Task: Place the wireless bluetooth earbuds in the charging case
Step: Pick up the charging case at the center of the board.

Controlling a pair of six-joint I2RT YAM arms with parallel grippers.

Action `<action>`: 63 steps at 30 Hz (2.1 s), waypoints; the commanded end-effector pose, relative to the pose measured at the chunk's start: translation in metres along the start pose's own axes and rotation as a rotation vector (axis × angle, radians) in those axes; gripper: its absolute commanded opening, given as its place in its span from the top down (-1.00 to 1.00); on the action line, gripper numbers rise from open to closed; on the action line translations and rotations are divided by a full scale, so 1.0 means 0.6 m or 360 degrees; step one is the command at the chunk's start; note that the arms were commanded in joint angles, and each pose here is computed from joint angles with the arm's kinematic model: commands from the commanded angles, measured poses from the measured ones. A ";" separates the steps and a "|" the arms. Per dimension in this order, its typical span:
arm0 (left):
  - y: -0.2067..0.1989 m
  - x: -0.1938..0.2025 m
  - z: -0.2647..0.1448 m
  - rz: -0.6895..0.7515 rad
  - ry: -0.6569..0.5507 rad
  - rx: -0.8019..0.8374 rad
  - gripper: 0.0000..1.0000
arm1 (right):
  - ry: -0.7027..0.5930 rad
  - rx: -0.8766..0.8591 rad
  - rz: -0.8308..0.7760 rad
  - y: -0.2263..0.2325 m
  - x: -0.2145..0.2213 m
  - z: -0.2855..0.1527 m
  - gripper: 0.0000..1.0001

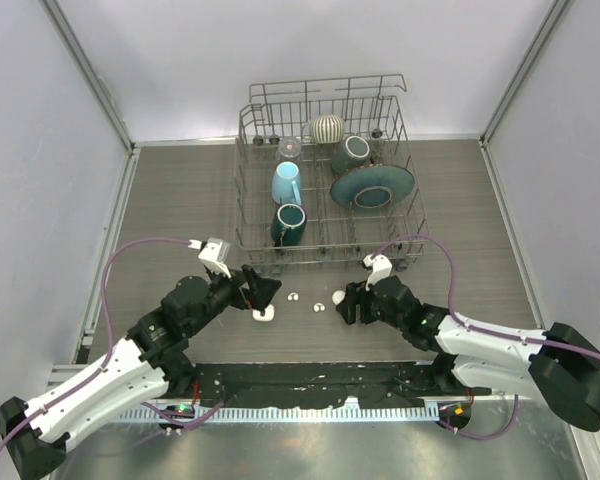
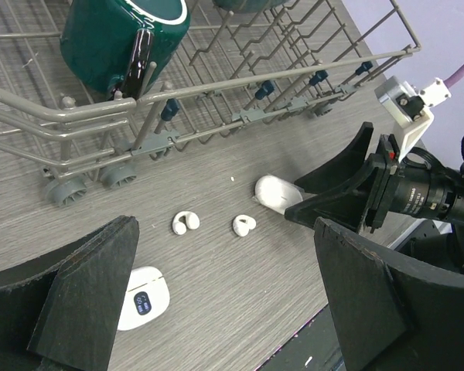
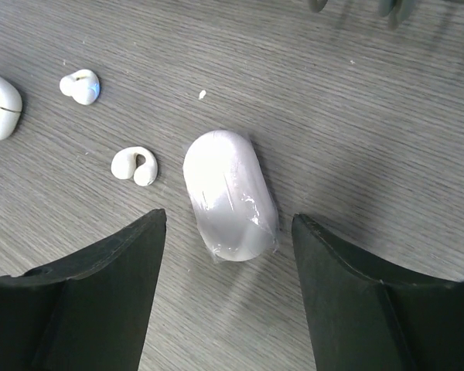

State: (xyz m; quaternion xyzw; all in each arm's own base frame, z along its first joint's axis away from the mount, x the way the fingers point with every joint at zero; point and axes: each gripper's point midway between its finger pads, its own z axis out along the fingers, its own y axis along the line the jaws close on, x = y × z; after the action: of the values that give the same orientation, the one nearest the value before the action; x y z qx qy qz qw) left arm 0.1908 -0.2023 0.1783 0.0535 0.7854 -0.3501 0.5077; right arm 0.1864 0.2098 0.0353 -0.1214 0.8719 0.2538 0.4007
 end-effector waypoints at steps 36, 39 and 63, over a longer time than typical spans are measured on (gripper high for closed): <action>-0.015 -0.035 -0.014 0.0038 -0.0093 0.0049 -0.99 | 0.0149 0.0228 -0.0312 0.015 0.001 0.035 -0.24; -0.017 -0.035 -0.015 0.0038 -0.0096 0.0057 -1.00 | 0.0138 0.0246 -0.0310 0.013 -0.001 0.031 -0.08; -0.085 -0.159 -0.030 -0.0024 -0.0125 0.0017 -1.00 | -0.0408 -0.0477 -0.0376 0.199 -0.226 -0.128 0.98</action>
State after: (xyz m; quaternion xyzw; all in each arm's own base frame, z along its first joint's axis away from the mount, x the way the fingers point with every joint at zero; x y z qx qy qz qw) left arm 0.1968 -0.1966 0.2625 0.0395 0.7593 -0.3551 0.5439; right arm 0.1807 0.2545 0.1669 -0.2112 0.7913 0.3058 0.4856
